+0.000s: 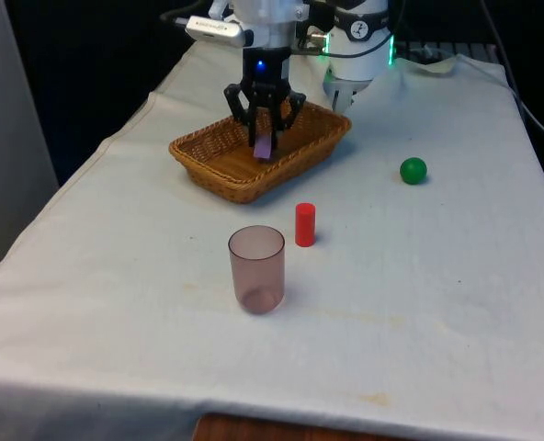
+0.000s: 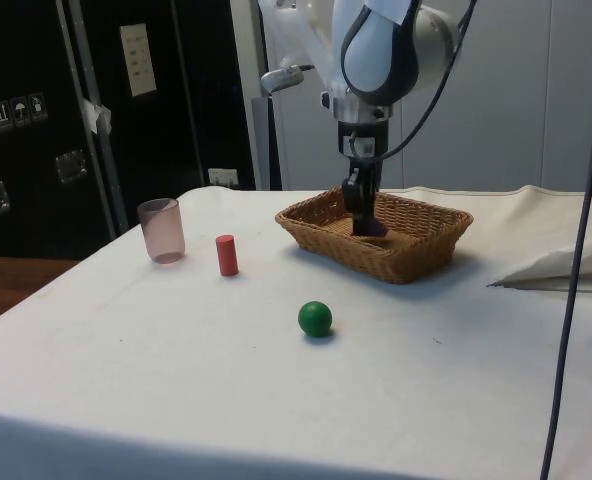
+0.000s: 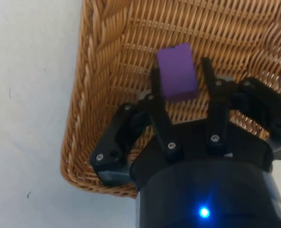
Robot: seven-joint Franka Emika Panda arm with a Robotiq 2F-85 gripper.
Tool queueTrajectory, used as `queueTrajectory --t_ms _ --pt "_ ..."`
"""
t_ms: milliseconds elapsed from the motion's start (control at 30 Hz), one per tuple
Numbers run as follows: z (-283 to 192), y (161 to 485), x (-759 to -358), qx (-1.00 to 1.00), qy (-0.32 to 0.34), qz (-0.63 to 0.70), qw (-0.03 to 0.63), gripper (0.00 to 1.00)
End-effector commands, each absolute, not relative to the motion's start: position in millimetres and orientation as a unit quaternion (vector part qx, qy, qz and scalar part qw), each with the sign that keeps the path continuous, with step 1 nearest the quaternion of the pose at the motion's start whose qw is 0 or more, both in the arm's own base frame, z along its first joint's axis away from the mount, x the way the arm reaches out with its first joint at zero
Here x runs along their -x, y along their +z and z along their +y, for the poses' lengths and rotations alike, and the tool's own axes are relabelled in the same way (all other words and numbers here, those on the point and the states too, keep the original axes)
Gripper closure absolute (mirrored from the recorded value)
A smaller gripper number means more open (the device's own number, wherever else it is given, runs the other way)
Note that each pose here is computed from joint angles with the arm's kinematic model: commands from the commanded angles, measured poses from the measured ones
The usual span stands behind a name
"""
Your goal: Pick up the triangular block and place it into the basket.
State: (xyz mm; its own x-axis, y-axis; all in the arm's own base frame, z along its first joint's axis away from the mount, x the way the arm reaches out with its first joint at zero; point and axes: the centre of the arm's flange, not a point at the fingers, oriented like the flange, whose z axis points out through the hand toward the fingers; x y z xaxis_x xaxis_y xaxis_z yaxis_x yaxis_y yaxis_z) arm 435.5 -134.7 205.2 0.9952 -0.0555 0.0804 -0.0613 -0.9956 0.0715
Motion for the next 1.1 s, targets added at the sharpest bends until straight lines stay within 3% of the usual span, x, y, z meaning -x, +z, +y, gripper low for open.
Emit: queueTrajectory --t_ms 0,67,100,233,400,733,1067 --pt "-135 206 -436 -0.998 0.041 -0.029 0.036 0.56" --pt "-135 206 -436 -0.998 0.040 -0.029 0.037 0.46" --pt "-135 206 -436 -0.998 0.041 -0.029 0.036 0.46" --pt "-135 206 -436 -0.998 0.040 -0.028 0.037 0.21" --pt "-135 206 -436 -0.998 0.040 -0.027 0.037 0.00" --pt "-138 210 -437 -0.998 0.044 -0.031 0.037 0.00" --pt "-147 240 -440 -0.998 0.054 -0.029 0.027 0.00"
